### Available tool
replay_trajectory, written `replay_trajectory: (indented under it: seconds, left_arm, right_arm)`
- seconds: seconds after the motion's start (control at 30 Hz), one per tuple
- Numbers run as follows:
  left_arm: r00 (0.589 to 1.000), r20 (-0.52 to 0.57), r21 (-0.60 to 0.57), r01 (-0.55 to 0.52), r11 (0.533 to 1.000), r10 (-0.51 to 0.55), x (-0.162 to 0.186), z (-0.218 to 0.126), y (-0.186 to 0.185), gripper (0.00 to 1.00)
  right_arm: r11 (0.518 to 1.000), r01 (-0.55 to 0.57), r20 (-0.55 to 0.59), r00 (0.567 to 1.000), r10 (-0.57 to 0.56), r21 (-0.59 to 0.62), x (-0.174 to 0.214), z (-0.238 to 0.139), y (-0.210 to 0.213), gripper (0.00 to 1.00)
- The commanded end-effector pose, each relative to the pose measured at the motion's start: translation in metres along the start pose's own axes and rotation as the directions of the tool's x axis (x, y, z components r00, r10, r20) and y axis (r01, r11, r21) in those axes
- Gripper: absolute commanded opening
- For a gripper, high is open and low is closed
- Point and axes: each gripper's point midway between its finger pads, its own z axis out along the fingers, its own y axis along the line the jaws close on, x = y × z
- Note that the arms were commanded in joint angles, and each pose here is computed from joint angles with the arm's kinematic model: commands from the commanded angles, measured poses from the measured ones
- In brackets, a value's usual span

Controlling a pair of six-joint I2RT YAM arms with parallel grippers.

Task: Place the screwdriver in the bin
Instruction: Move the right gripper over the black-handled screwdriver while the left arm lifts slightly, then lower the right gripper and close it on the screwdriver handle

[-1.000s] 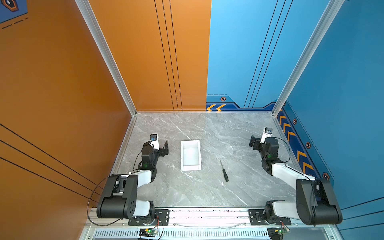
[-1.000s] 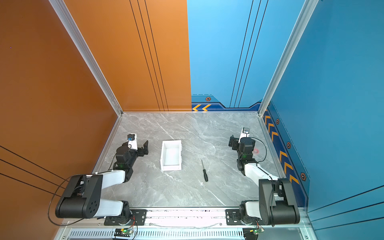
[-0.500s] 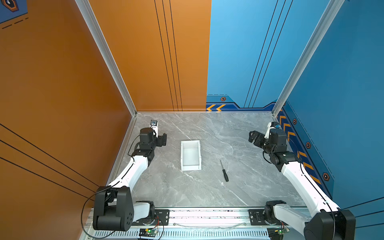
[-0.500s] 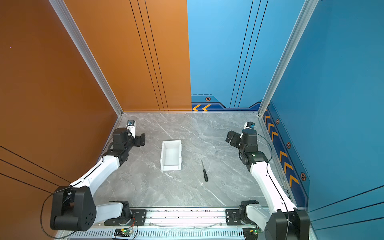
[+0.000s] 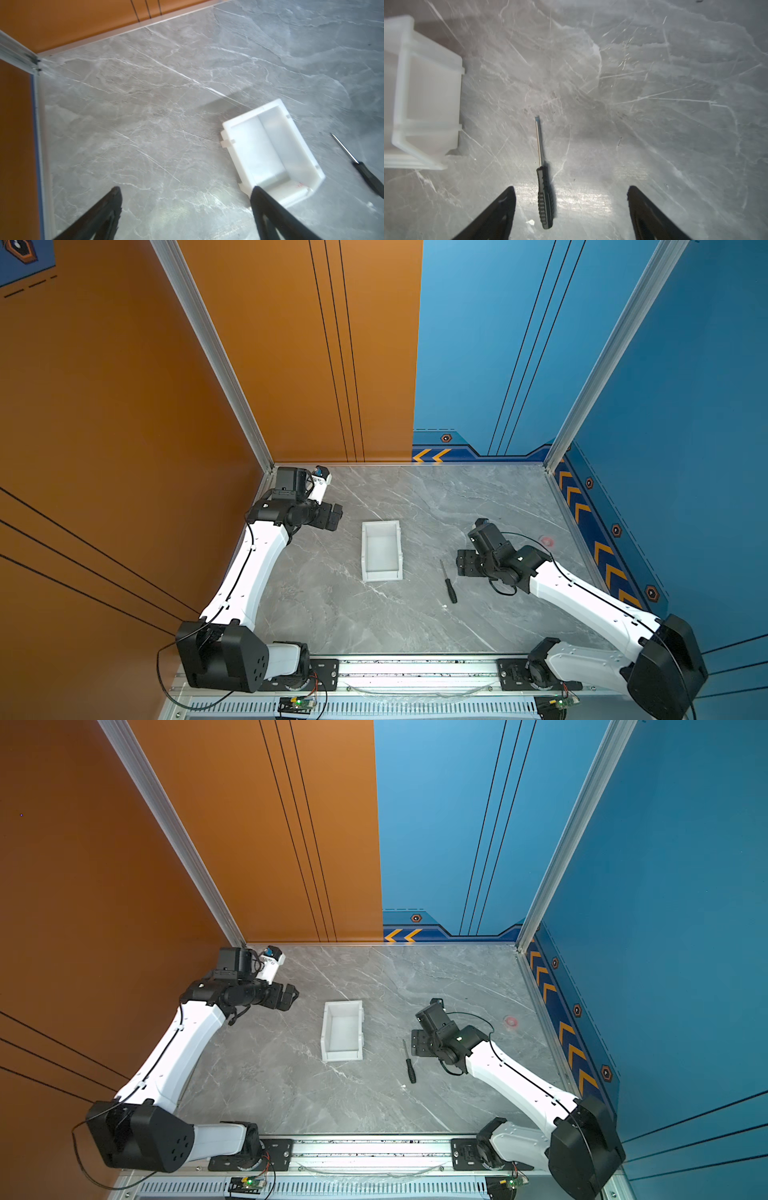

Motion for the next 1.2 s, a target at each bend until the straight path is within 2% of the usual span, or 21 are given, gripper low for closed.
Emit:
replay_trajectory:
  seconds: [0.0, 0.2, 0.4, 0.57, 0.63, 1.17]
  left_arm:
    - [0.997, -0.073, 0.183, -0.006, 0.983, 0.019, 0.024, -0.008, -0.037, 0.98]
    - [0.994, -0.098, 0.154, -0.039, 0.987, 0.054, 0.034, -0.005, -0.039, 0.98]
    - [0.993, -0.099, 0.194, -0.039, 0.98, 0.059, 0.037, -0.005, -0.048, 0.98]
    - [0.992, -0.103, 0.194, -0.046, 0.98, 0.067, 0.038, -0.004, -0.05, 0.98]
    - [0.993, -0.101, 0.195, -0.045, 0.98, 0.066, 0.037, -0.004, -0.051, 0.98]
    - [0.993, -0.092, 0.217, -0.051, 0.975, 0.072, 0.036, -0.008, -0.063, 0.98]
  right_arm:
    - [0.997, 0.037, -0.057, 0.998, -0.033, 0.071, 0.014, 0.0, -0.005, 0.81]
    - [0.994, 0.103, -0.153, 0.984, -0.096, 0.037, 0.043, 0.016, 0.018, 0.65]
    - [0.985, 0.159, -0.198, 0.97, -0.143, 0.071, 0.058, 0.031, 0.027, 0.6]
    - [0.987, 0.149, -0.207, 0.969, -0.133, 0.064, 0.066, 0.043, 0.029, 0.55]
    - [0.987, 0.145, -0.225, 0.966, -0.127, 0.065, 0.071, 0.048, 0.029, 0.49]
    - [0.986, 0.141, -0.269, 0.956, -0.114, 0.086, 0.086, 0.072, 0.029, 0.41]
